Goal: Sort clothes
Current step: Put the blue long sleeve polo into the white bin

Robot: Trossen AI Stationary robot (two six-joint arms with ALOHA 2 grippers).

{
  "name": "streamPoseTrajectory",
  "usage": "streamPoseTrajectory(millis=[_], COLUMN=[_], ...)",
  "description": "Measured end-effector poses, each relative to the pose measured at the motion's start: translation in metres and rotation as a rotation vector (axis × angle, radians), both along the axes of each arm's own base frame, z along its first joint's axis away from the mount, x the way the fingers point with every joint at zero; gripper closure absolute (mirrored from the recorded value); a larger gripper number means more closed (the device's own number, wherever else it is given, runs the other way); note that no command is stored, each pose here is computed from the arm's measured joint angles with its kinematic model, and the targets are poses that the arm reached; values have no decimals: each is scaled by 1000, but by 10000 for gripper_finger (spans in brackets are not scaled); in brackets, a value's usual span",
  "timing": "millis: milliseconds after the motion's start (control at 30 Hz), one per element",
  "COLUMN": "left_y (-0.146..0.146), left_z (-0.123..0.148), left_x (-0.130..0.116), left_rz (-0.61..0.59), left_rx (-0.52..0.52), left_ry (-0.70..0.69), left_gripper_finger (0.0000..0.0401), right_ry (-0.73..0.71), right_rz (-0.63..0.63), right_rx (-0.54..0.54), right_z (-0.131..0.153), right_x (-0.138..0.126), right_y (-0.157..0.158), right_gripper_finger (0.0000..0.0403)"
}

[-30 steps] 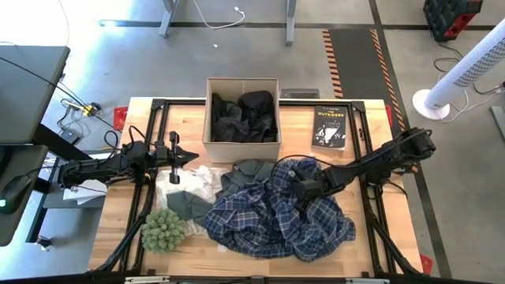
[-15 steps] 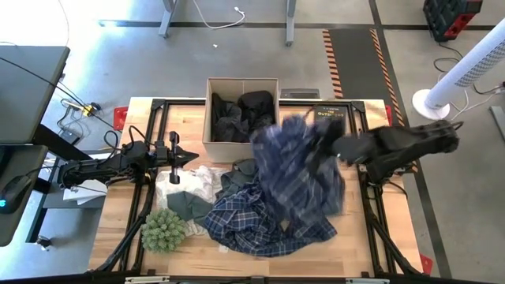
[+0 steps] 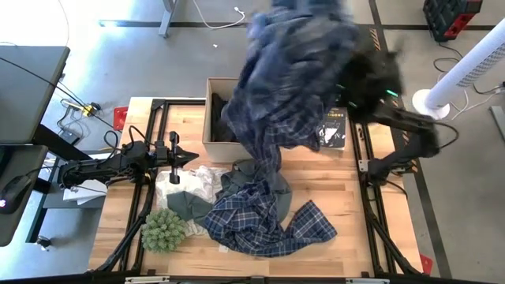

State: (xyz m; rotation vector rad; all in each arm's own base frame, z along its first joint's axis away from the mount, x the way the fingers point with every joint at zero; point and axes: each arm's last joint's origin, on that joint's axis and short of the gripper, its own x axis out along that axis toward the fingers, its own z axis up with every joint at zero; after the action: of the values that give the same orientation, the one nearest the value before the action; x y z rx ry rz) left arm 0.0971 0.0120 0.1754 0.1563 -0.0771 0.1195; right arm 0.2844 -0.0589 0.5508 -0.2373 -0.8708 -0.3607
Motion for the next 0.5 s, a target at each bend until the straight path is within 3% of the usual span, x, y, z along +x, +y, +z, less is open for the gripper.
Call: streamPoseTrajectory(millis=[133,233,400,500], left_y=[0,0,0,0], left_z=[0,0,0,0], left_x=[0,0,0,0], left_rz=[0,0,0,0], left_rx=[0,0,0,0], left_ry=[0,0,0,0], left_gripper_finger=[400,400,400,400], right_ry=[355,632,1024,1281], right_rz=[-12,-54,-79,-89], right_rx=[138,278,515,591], right_z=[-42,-84,-154,-197], right_x=[69,101,124,129], right_y=[-58,-94,-124,-126], right_gripper_finger=[396,395,394,393])
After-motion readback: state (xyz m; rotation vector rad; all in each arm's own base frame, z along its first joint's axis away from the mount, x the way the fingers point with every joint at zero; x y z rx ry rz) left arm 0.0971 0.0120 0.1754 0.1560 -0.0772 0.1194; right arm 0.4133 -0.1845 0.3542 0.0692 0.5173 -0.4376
